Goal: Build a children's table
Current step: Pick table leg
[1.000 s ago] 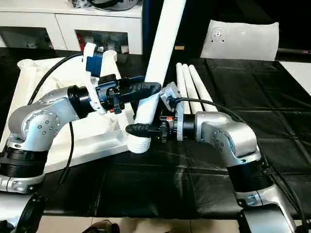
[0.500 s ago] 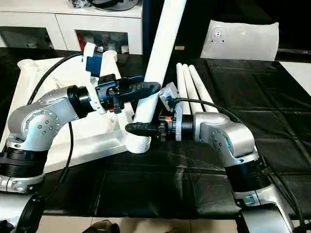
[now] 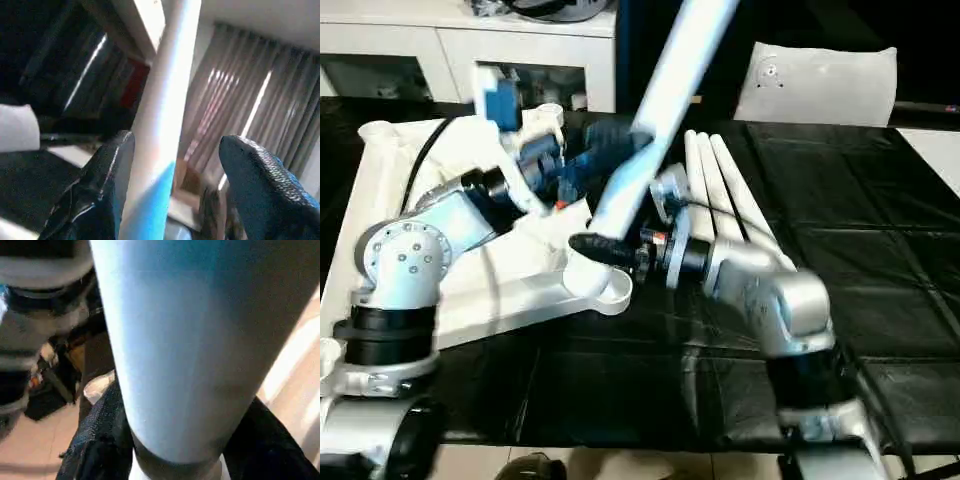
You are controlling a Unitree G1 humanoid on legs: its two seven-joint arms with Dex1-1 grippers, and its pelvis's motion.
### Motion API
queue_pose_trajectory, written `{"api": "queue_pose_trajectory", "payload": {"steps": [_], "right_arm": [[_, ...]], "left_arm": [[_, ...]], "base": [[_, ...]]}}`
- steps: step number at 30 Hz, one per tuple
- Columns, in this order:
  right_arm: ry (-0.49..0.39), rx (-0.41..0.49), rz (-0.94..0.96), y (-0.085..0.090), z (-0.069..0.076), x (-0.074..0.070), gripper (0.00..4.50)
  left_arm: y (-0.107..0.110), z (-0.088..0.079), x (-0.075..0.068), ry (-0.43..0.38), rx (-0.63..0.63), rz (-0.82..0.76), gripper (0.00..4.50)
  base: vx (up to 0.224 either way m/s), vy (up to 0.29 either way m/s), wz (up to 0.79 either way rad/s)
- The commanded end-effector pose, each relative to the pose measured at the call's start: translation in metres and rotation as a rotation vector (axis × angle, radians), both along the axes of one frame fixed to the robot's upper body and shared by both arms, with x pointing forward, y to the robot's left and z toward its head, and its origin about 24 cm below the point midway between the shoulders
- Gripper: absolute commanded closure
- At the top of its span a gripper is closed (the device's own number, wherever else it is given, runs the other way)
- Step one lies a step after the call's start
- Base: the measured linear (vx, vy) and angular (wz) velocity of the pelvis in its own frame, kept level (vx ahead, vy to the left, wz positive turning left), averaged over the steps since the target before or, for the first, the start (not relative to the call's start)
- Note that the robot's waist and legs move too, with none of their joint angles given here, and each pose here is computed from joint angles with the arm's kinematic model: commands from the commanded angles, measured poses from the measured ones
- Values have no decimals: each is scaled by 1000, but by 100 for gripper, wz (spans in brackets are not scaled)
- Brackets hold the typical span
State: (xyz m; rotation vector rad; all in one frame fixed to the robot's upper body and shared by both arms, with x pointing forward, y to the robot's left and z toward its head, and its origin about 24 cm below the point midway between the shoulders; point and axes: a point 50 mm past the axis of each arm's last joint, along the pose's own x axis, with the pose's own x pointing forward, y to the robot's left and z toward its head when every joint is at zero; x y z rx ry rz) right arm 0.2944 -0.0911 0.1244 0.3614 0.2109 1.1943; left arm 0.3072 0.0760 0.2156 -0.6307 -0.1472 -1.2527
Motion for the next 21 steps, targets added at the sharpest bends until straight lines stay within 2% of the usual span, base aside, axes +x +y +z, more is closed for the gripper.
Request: {"api": "queue_pose_trajectory", "payload": {"steps": [1,5,8,9,10,12,14,15,17,18,20,21], "right_arm": [[-44,31,-27,0,8,0,261],[-66,18,-141,0,9,7,261],[-118,-72,-304,-7,6,17,261],[-139,-108,-369,-10,6,20,261],[-139,-108,-369,-10,6,20,261],[-161,-140,-414,-15,5,18,261],[-175,-190,-463,-19,1,14,261],[-192,-227,-494,-20,-2,10,261],[-210,-247,-530,-19,-4,8,261],[-211,-249,-531,-18,-4,8,261],[-170,-273,-511,-16,-10,3,261],[-163,-277,-495,-14,-12,1,261]], "left_arm": [[3,3,1,-15,-1,35,111],[17,5,7,-36,25,177,75],[35,-9,4,-81,223,284,69],[42,-17,0,-103,327,304,58],[42,-17,0,-103,327,304,51],[57,-35,-11,-117,509,311,46],[67,-51,-20,-106,644,303,46],[72,-64,-27,-92,744,285,46],[77,-77,-36,-103,853,255,46],[77,-78,-37,-101,863,250,46],[82,-91,-41,-82,926,237,46],[85,-97,-42,-71,961,238,63]], "base": [[0,0,0],[0,0,0],[0,0,0],[0,0,0],[0,0,0],[0,0,0],[0,0,0],[0,0,0],[0,0,0],[0,0,0],[0,0,0],[0,0,0]]}}
